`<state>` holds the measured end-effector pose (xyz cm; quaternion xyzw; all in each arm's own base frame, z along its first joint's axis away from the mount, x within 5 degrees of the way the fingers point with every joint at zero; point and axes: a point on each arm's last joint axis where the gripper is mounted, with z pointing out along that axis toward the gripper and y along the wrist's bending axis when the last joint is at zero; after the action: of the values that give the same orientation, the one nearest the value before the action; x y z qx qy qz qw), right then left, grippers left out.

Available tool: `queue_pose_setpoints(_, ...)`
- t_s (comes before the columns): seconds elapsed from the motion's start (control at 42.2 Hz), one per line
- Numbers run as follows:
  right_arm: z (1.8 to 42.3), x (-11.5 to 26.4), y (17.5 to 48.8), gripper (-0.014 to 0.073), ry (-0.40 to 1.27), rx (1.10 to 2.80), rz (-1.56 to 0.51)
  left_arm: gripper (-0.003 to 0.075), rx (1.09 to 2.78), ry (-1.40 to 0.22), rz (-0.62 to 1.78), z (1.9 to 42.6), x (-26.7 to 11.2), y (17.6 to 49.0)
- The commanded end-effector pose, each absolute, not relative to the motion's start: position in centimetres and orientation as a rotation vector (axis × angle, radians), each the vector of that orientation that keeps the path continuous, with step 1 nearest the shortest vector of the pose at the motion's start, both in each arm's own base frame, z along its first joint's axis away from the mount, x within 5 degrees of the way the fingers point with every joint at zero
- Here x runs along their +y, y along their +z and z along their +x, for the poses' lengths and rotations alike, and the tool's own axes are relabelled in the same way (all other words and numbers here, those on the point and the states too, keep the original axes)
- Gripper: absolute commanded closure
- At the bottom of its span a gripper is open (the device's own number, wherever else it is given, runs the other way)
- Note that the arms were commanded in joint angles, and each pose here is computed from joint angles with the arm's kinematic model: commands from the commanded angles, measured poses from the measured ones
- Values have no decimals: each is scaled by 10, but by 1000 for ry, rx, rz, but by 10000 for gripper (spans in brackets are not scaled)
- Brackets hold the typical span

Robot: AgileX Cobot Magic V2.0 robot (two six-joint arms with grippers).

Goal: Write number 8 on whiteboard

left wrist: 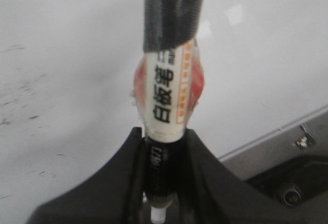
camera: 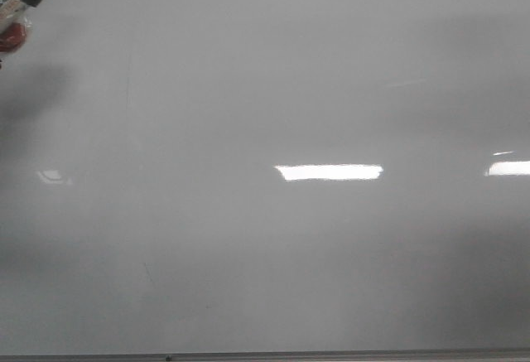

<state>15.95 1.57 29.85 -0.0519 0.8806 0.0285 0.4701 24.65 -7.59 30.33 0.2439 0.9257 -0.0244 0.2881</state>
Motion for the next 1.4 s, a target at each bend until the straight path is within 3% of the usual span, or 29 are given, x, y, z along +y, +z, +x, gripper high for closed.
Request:
queue_pose_setpoints(0.0,164,16,314,56,67,2055,-124,741,2359,-192,845,236,-92,324)
queue_pose_setpoints(0.095,164,16,314,56,67,2055,-124,741,2306,-303,1075,224,-107,323)
queue_pose_setpoints(0.285,164,16,314,56,67,2055,-124,741,2213,-427,1272,206,-137,325)
queue_pose_setpoints(0.616,165,16,313,56,67,2058,-124,741,2090,-484,1457,181,-171,326)
queue_pose_setpoints(0.948,165,20,317,56,141,2082,-94,741,2044,-468,1498,180,-173,326)
queue_pose_setpoints(1.233,177,50,335,56,149,2217,-505,741,2013,-464,1571,189,-186,325)
queue_pose_setpoints(1.375,187,74,340,56,173,2208,-809,741,1955,-472,1673,189,-201,328)
